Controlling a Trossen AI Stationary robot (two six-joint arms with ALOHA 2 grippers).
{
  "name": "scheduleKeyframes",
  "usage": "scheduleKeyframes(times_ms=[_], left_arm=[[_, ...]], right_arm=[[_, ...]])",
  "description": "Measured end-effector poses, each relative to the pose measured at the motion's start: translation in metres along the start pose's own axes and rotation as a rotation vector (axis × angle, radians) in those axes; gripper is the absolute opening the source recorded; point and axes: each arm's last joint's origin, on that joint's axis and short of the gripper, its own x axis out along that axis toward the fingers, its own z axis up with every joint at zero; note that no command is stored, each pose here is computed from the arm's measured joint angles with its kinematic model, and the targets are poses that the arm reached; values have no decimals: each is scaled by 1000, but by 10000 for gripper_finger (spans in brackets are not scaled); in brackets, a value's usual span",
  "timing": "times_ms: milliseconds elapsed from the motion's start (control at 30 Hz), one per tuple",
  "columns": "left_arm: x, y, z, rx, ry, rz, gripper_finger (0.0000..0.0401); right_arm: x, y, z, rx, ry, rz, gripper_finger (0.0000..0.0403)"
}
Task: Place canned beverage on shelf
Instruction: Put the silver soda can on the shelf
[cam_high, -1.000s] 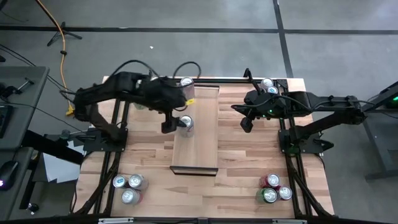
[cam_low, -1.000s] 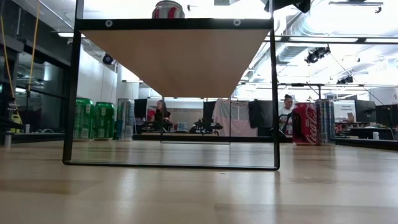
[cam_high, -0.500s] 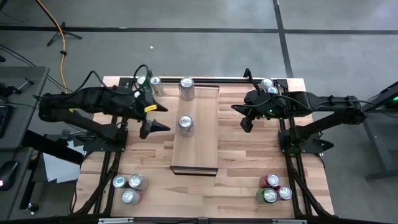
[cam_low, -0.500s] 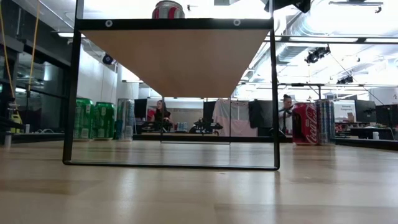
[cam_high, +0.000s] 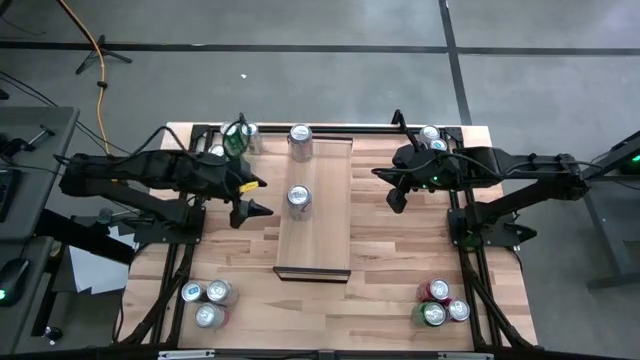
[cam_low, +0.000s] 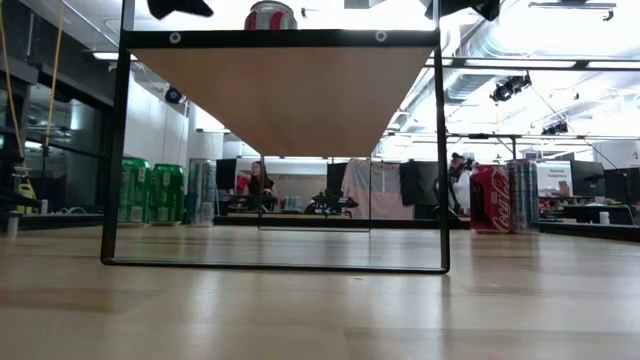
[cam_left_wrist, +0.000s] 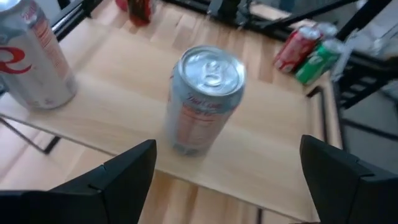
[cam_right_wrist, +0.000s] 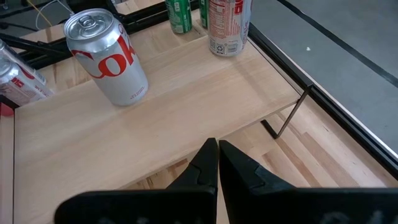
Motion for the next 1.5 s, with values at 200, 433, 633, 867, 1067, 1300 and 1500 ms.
scheduleKeyframes(times_ms=[200,433,633,867,1067,1300,1500], left_arm=[[22,-1,-12,187,-109,-68,326],[37,20,-32,342,-269,-21,320],[56,42,-29,401,-266,-99,320],[81,64,-21,400,-268,-270,320],[100,70,-20,386,-265,-414,319],[117,71,-18,385,-290,-472,319],[125,73,-21,376,-263,-482,307]], right_arm=[[0,0,0,19,-2,-6,0],[0,0,0,46,-2,-6,0],[0,0,0,69,-2,-5,0],[0,0,0,88,-2,-5,0],[0,0,0,95,-2,-5,0],[0,0,0,95,-2,-5,0],[0,0,0,96,-2,-5,0]])
